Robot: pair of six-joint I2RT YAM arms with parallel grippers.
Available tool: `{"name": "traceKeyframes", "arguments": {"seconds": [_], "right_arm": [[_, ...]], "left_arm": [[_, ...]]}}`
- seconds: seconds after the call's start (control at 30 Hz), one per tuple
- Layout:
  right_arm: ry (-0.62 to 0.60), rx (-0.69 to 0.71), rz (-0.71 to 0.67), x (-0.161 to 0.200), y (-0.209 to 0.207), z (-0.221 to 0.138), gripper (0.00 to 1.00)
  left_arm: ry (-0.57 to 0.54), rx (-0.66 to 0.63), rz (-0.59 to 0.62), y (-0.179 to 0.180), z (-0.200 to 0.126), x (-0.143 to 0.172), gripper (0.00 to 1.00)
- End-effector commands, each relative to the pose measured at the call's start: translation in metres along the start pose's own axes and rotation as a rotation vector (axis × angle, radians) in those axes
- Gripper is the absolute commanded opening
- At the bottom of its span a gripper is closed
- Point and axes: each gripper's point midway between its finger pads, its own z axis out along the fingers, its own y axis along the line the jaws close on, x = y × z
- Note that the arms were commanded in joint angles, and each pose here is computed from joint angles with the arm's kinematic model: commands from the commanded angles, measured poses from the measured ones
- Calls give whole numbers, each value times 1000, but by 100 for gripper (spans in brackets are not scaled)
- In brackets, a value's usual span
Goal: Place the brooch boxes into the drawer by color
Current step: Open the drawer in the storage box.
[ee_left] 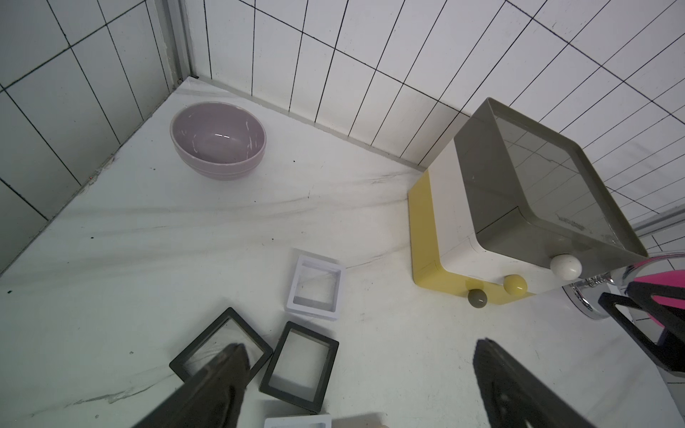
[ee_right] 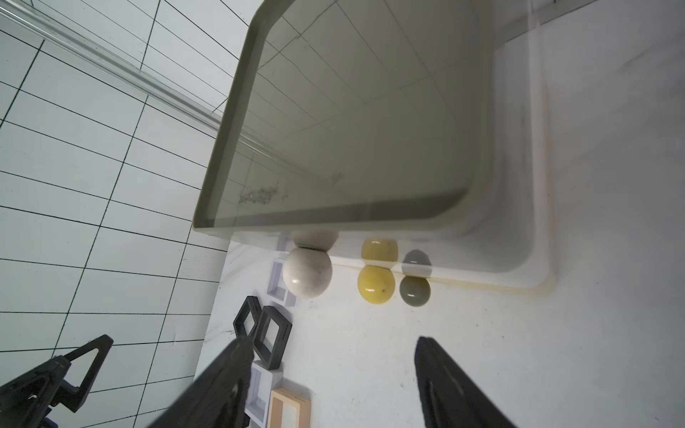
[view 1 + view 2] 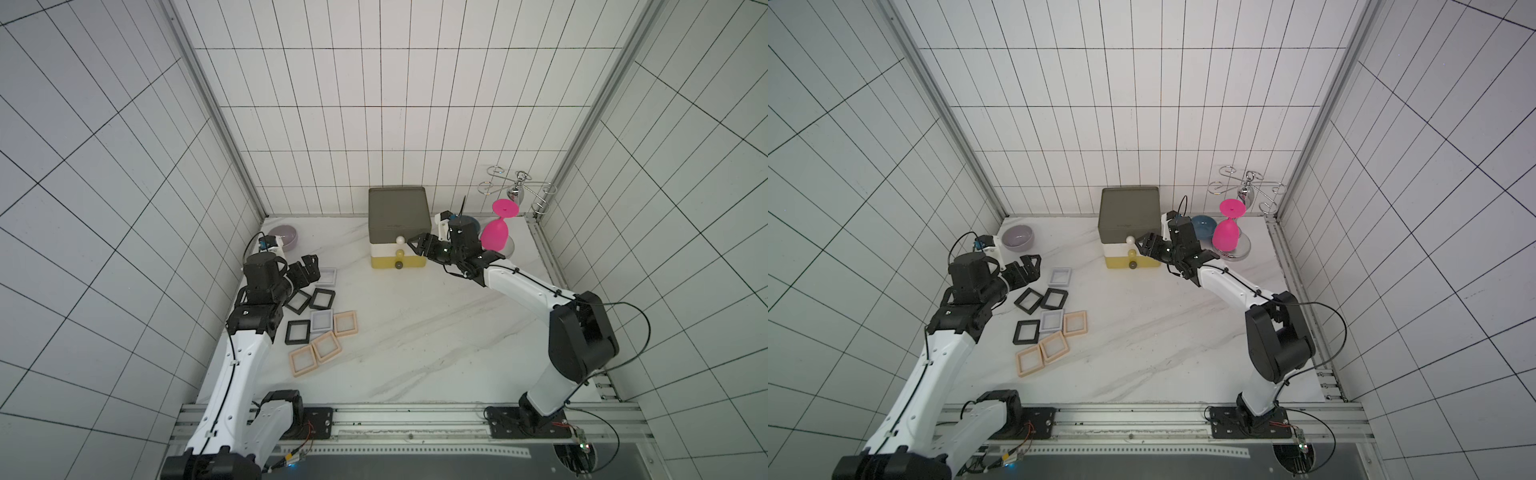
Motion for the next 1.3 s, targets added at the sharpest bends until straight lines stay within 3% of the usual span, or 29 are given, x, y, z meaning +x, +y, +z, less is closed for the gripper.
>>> {"name": "traceKeyframes", "arguments": {"seconds": [0.0, 0.33, 0.83, 0.97, 1.13, 1.27], "right_arm": [[-46, -70, 1, -18, 28, 7, 72], [-21, -75, 22, -12, 36, 36, 66], [-57, -40, 42, -13, 24, 53, 56], [-61, -35, 48, -14, 22, 55, 51], [-81, -30, 44, -15, 21, 51, 34], [-86, -30, 38, -16, 21, 49, 29]], "left_arm": [[26, 25, -21, 0, 2, 5, 99], [25, 42, -59, 5, 3, 3, 99], [35, 48, -81, 6, 6, 4, 98], [37, 48, -88, 6, 7, 5, 98], [36, 42, -92, 8, 7, 5, 98], [37, 39, -97, 9, 7, 6, 99]]}}
